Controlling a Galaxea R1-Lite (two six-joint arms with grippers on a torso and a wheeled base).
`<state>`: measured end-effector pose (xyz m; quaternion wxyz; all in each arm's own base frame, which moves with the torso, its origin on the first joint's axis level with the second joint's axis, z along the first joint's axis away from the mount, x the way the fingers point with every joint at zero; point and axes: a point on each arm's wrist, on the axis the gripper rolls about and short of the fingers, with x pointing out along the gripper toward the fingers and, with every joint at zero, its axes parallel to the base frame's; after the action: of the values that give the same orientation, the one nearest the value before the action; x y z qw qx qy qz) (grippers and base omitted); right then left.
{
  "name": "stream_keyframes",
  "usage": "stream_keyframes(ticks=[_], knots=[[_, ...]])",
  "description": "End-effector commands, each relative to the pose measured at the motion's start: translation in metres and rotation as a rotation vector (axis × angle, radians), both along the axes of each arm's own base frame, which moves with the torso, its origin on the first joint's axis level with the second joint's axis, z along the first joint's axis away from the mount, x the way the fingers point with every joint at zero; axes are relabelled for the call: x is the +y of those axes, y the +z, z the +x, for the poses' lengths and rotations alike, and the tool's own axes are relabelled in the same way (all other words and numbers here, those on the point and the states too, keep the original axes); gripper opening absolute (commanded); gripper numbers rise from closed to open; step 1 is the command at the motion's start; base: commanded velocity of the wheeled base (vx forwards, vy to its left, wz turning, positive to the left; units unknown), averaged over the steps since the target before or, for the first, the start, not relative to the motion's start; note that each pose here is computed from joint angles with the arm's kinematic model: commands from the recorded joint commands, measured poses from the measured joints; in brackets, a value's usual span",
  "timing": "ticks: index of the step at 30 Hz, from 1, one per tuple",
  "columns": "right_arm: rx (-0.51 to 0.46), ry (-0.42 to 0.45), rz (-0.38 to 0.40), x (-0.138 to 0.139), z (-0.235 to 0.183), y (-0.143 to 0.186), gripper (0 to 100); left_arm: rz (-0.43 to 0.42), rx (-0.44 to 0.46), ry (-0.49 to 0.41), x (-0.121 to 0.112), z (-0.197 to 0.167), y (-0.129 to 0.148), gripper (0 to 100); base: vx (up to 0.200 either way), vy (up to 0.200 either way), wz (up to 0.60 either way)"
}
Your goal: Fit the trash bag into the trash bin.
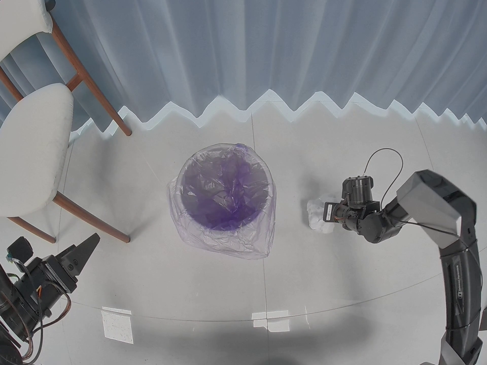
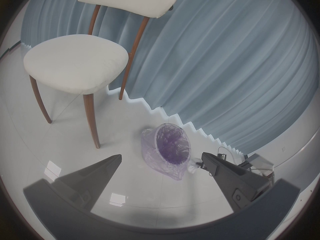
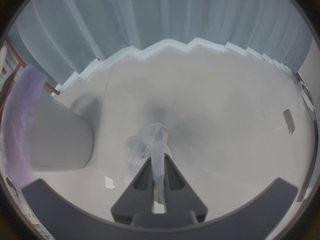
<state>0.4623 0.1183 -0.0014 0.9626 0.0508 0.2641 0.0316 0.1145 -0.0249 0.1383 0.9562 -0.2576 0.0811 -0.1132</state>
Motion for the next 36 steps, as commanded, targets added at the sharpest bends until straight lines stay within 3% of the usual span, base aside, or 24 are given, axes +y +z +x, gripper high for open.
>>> stream_keyframes(ticks=[1, 3, 5, 9, 15, 20, 30, 36], knots=[[-0.107, 0.089, 0.031, -0.005, -0.139, 0.136, 0, 0.057, -0.043, -0.015, 0.004, -0.02, 0.001, 100, 0.0, 0.0, 0.0], [-0.116, 0.114, 0.032, -0.005, -0.163, 0.146, 0, 0.086, -0.03, -0.021, 0.004, -0.021, -0.001, 100, 0.0, 0.0, 0.0], [-0.16, 0.172, 0.044, -0.011, -0.218, 0.167, 0, 0.192, -0.006, -0.04, 0.005, -0.025, -0.005, 100, 0.2, 0.0, 0.0], [-0.193, 0.208, 0.06, -0.019, -0.252, 0.175, 0, 0.233, -0.005, -0.08, 0.003, -0.025, 0.002, 100, 0.2, 0.0, 0.0], [-0.23, 0.196, 0.079, -0.022, -0.253, 0.182, 0, 0.223, -0.033, -0.098, 0.001, -0.018, 0.013, 100, 0.2, 0.0, 0.0], [-0.2, 0.207, 0.076, -0.02, -0.256, 0.175, 0, 0.219, -0.06, -0.108, -0.001, -0.011, 0.023, 100, 0.2, 0.0, 0.0], [-0.188, 0.377, 0.116, 0.015, -0.246, 0.162, 0, 0.219, -0.069, -0.133, 0.0, -0.012, 0.024, 100, 0.02, 0.18, 0.0], [-0.17, 0.408, 0.108, 0.033, -0.231, 0.156, 0, 0.22, -0.074, -0.108, 0.002, -0.011, 0.026, 100, 0.0, 0.2, 0.0]])
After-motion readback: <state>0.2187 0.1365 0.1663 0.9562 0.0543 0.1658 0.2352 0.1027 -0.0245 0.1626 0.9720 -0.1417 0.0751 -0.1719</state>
